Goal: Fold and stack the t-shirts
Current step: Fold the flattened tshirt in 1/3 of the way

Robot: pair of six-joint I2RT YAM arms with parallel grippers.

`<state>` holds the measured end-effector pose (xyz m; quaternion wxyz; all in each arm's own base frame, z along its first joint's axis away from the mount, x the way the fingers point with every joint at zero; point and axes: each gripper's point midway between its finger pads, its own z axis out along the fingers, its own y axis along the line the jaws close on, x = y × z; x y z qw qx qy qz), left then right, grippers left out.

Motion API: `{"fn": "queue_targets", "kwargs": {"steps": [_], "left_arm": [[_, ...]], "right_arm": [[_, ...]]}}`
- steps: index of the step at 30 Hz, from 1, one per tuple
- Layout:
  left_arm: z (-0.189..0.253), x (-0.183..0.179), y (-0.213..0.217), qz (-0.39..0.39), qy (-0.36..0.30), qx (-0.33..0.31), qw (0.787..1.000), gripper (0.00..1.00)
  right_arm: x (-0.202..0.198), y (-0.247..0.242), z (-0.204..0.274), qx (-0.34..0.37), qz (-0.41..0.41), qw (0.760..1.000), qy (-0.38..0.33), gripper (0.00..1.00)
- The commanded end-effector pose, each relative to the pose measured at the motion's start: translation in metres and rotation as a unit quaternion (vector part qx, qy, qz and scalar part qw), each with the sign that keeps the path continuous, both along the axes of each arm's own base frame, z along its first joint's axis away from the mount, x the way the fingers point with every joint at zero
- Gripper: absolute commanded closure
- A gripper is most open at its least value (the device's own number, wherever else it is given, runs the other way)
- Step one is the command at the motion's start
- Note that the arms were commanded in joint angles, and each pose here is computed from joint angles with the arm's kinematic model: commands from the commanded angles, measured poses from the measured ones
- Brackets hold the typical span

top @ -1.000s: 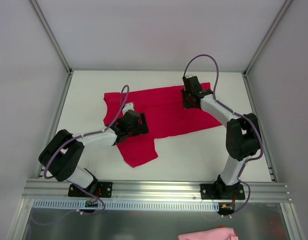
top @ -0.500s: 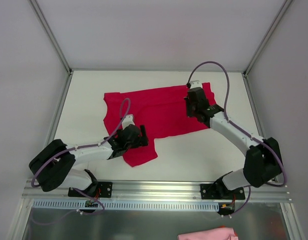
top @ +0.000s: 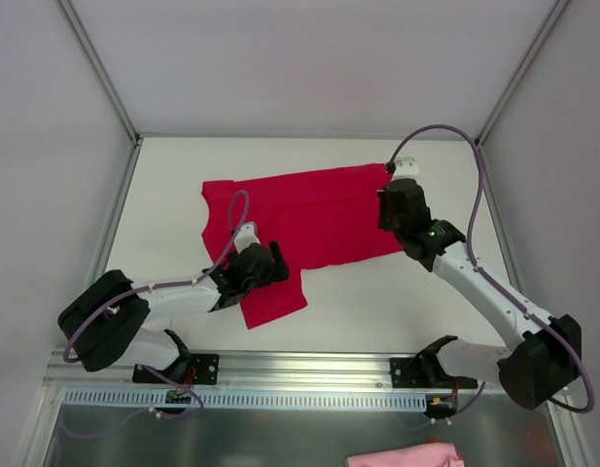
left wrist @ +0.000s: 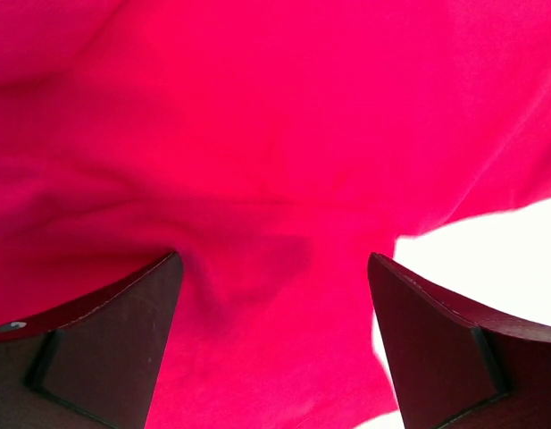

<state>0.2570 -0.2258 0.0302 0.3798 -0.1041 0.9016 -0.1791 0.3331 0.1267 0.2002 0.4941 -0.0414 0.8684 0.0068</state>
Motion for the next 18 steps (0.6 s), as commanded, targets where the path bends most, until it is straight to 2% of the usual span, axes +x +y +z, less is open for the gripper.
{"fn": "queue_targets", "kwargs": {"steps": [1,3,5,9,12,14,18], "left_arm": [[-0.020,-0.036,0.039,0.031,0.056,0.033,0.997,0.14],[-0.008,-0.041,0.047,0.047,0.048,0.017,0.998,0.15],[-0.013,-0.056,0.065,0.069,0.068,0.030,0.995,0.15],[-0.006,-0.071,0.086,0.098,0.061,0.011,0.993,0.15],[-0.007,-0.080,0.105,0.123,0.059,0.022,0.990,0.16],[-0.007,-0.082,0.107,0.123,0.052,0.011,0.991,0.16],[0.011,-0.068,0.086,0.079,0.006,-0.027,0.997,0.16]], "right_arm": [[-0.001,-0.013,0.016,0.000,-0.041,0.999,-0.019,0.91],[-0.002,-0.013,0.019,0.005,-0.041,0.999,-0.020,0.90],[-0.003,-0.013,0.021,0.012,-0.042,0.999,-0.023,0.89],[-0.011,-0.014,0.036,0.031,-0.037,0.998,-0.040,0.89],[-0.018,-0.015,0.039,0.039,-0.030,0.998,-0.046,0.88],[-0.021,-0.015,0.038,0.042,-0.028,0.998,-0.044,0.88],[-0.022,-0.002,0.025,0.058,-0.009,0.998,-0.032,0.88]]}}
